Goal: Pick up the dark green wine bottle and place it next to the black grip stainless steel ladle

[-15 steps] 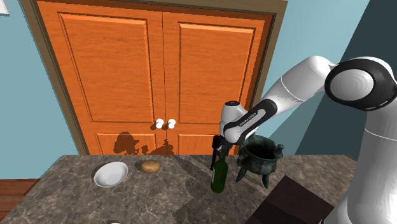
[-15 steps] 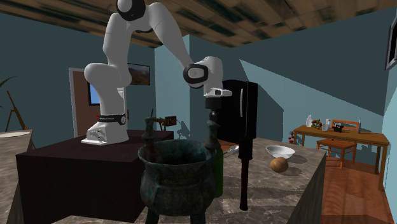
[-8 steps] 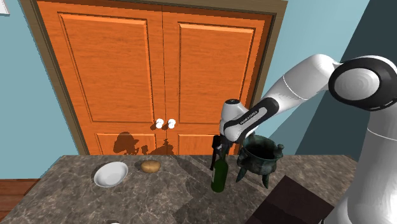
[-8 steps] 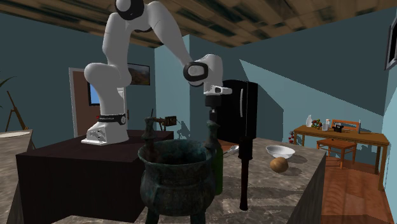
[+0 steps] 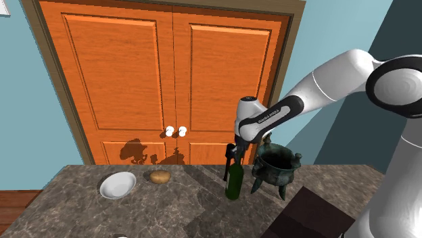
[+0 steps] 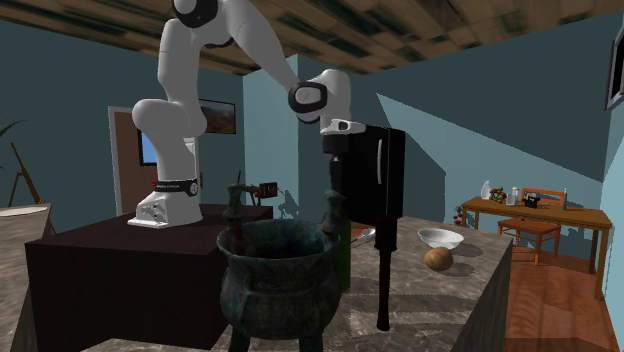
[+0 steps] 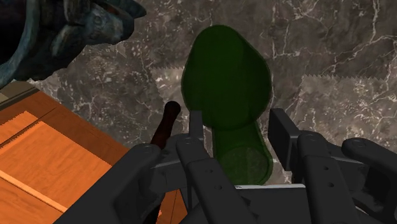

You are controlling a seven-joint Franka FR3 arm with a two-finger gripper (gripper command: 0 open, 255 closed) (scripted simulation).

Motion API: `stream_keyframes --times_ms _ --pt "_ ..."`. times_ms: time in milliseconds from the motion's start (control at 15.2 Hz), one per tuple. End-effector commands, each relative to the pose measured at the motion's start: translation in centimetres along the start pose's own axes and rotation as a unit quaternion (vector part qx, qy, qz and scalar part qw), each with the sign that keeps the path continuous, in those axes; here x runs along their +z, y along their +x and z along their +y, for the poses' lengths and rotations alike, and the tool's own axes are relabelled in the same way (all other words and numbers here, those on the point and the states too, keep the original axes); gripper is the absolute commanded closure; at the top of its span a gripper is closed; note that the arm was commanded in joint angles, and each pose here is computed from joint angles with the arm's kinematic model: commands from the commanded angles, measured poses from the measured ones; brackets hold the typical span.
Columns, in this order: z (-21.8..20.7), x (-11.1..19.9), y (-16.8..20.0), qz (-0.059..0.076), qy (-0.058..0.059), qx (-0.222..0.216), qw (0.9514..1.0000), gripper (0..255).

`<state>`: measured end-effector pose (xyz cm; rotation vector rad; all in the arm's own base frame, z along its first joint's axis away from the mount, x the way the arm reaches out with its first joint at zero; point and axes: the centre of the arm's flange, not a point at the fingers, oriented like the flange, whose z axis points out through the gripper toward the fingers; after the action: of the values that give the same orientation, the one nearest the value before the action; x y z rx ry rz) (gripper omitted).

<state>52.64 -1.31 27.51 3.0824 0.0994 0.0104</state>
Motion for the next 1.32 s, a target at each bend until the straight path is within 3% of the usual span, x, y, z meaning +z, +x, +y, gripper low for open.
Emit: stream_keyframes --times_ms 0,1254 --pt "0.1 -1.1 -0.1 0.000 0.000 0.000 1.0000 255" --pt "0.7 -11.1 0.0 0.000 0.000 0.000 1.0000 255"
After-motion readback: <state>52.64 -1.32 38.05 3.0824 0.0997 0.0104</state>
